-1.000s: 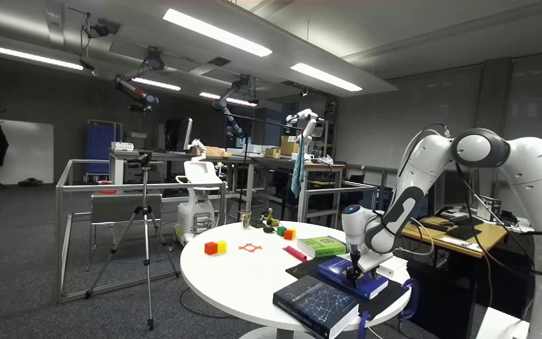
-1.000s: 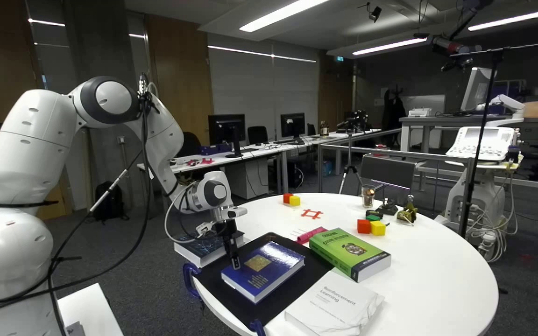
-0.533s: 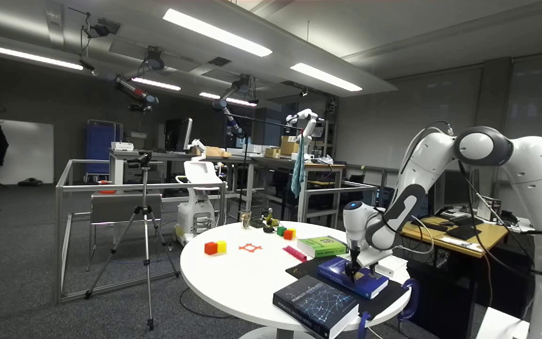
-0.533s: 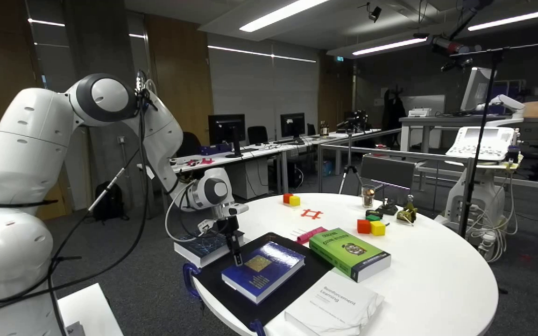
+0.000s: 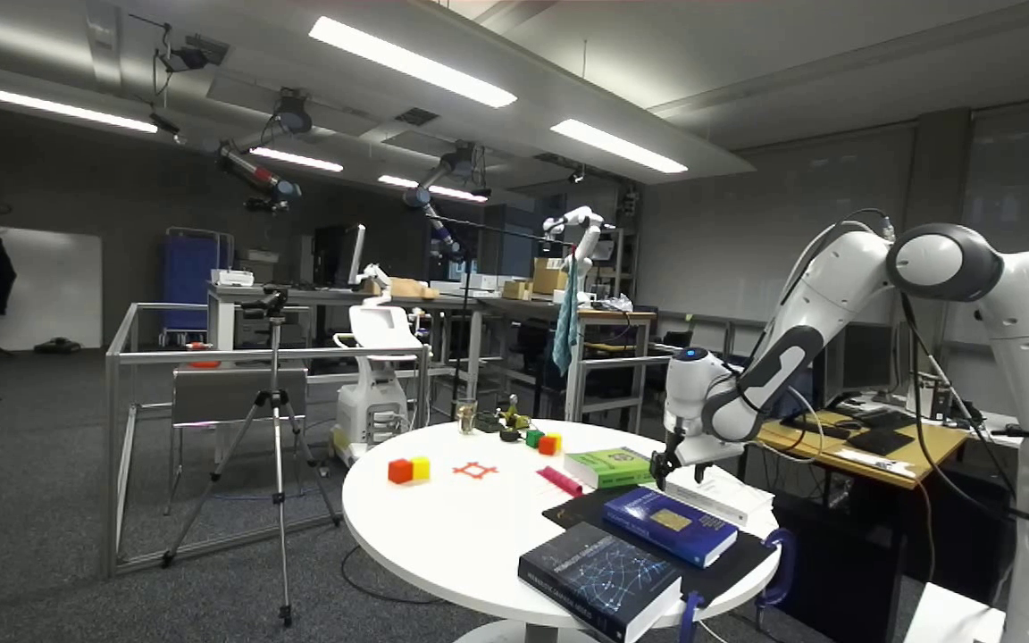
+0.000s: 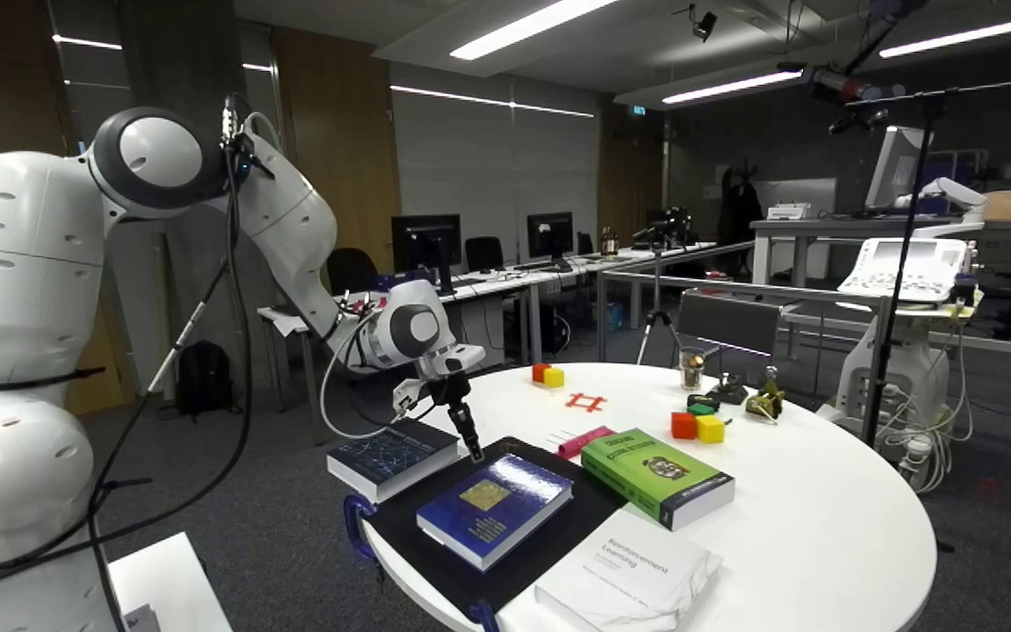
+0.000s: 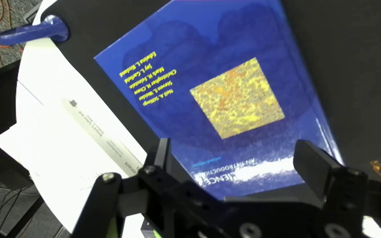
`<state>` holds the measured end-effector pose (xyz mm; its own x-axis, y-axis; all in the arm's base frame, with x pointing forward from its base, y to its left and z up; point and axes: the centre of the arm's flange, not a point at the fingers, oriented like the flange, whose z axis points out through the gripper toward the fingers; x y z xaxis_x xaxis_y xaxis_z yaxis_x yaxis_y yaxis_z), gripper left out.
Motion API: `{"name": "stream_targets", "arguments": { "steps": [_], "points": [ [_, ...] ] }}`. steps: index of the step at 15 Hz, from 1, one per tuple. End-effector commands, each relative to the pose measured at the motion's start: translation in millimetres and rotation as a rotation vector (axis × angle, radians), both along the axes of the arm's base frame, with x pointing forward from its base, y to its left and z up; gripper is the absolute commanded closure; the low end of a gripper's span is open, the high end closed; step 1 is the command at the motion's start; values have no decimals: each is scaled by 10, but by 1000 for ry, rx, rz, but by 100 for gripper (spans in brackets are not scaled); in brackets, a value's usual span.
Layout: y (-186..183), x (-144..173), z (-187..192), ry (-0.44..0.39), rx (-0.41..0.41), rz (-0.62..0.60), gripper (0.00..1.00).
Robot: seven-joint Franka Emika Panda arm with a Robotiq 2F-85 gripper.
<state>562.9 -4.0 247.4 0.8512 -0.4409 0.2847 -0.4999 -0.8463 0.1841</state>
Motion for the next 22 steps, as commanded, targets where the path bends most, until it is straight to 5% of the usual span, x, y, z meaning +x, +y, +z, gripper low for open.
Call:
{"name": "stream_targets", "arguments": {
  "steps": [1, 13, 22],
  "points": [
    [-436, -122, 334, -68, 35, 12, 0],
    [-1745, -186, 630, 16, 348, -21, 0],
    [-2288, -19, 463, 12, 441, 93, 0]
  ]
}}
